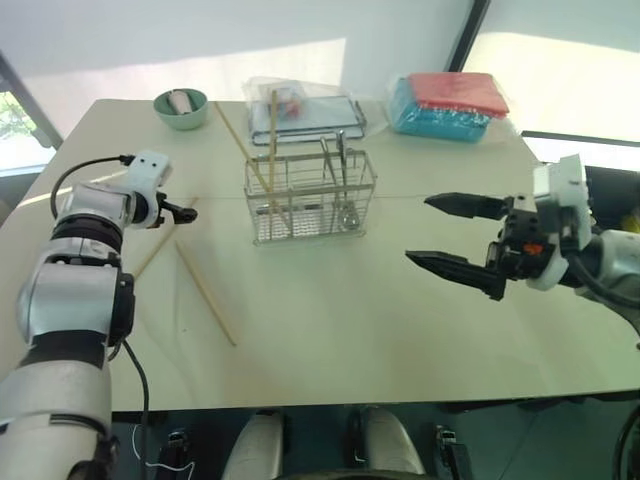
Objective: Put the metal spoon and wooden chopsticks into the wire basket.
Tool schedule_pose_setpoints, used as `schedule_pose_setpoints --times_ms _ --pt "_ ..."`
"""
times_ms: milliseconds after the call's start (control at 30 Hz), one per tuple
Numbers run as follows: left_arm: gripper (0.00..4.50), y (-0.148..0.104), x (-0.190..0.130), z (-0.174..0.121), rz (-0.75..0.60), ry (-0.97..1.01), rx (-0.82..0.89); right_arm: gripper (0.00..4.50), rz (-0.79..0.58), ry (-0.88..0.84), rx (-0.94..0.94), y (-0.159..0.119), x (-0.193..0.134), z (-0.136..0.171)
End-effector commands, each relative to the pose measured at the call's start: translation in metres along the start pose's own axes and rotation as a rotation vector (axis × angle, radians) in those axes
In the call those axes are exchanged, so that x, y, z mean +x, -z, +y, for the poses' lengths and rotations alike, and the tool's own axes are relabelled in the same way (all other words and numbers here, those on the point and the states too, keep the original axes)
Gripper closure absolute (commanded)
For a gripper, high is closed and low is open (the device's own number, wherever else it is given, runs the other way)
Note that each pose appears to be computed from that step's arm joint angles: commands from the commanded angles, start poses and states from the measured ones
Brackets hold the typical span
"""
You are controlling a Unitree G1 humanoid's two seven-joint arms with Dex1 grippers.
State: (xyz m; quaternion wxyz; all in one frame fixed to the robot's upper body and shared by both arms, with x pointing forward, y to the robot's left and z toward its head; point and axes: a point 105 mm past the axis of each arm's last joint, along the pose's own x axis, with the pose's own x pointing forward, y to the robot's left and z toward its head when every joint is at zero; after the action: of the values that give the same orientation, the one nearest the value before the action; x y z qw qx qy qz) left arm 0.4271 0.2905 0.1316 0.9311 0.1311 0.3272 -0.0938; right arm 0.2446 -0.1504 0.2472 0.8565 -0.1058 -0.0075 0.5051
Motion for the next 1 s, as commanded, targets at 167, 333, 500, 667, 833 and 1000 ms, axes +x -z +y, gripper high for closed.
schedule_pose_setpoints --times_ms 167,333,500,667,833,1000 --pt "0.00 0.022 0.003 0.003 0.084 -0.030 -0.003 0.08 -0.020 0.039 -0.044 -0.012 -0.007 -0.001" --pt "0.86 0.022 0.005 0.000 0.074 -0.012 -0.018 0.00 -0.022 0.048 -0.044 -0.012 -0.007 -0.002" --pt "3.28 0.020 0.006 -0.001 0.063 -0.014 -0.043 0.00 -0.027 0.056 -0.040 -0.013 -0.008 -0.004" --pt "4.46 0.018 0.004 0.001 0.056 -0.025 -0.066 0.00 -0.037 0.063 -0.030 -0.014 -0.008 -0.005" --pt "4.46 0.017 0.003 0.004 0.041 -0.036 -0.092 0.00 -0.035 0.069 -0.026 -0.013 -0.009 -0.005" --pt "4.46 -0.010 -0.009 0.018 -0.093 -0.081 -0.098 0.00 -0.021 0.087 -0.019 -0.005 -0.011 -0.008"
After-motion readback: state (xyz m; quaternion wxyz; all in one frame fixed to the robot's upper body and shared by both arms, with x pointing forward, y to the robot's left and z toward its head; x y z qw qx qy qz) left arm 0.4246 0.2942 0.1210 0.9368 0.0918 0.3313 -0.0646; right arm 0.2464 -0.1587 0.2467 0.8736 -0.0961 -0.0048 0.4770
